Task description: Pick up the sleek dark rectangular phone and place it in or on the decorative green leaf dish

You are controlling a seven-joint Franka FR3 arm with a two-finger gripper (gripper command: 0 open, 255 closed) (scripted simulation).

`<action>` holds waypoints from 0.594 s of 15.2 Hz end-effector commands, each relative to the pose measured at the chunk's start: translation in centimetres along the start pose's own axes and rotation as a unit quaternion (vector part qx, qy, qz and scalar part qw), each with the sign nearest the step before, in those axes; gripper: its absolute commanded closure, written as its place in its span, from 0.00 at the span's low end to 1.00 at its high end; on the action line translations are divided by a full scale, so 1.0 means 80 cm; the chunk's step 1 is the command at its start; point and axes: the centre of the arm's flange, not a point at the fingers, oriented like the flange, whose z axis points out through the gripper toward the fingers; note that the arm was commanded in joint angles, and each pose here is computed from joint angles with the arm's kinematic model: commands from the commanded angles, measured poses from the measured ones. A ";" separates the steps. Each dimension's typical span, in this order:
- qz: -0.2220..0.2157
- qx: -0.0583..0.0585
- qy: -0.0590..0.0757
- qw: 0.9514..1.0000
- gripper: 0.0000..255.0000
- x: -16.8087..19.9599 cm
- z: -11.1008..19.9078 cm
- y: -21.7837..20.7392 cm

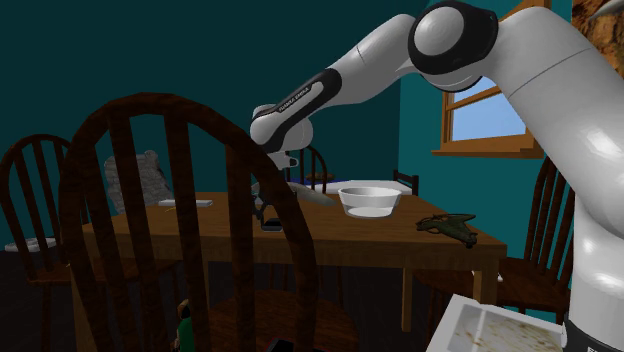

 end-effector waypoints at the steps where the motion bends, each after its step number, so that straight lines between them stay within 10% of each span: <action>1: 0.000 -0.001 -0.001 1.000 1.00 0.000 0.001 0.000; 9: 0.000 -0.001 -0.001 1.000 1.00 0.001 -0.025 0.002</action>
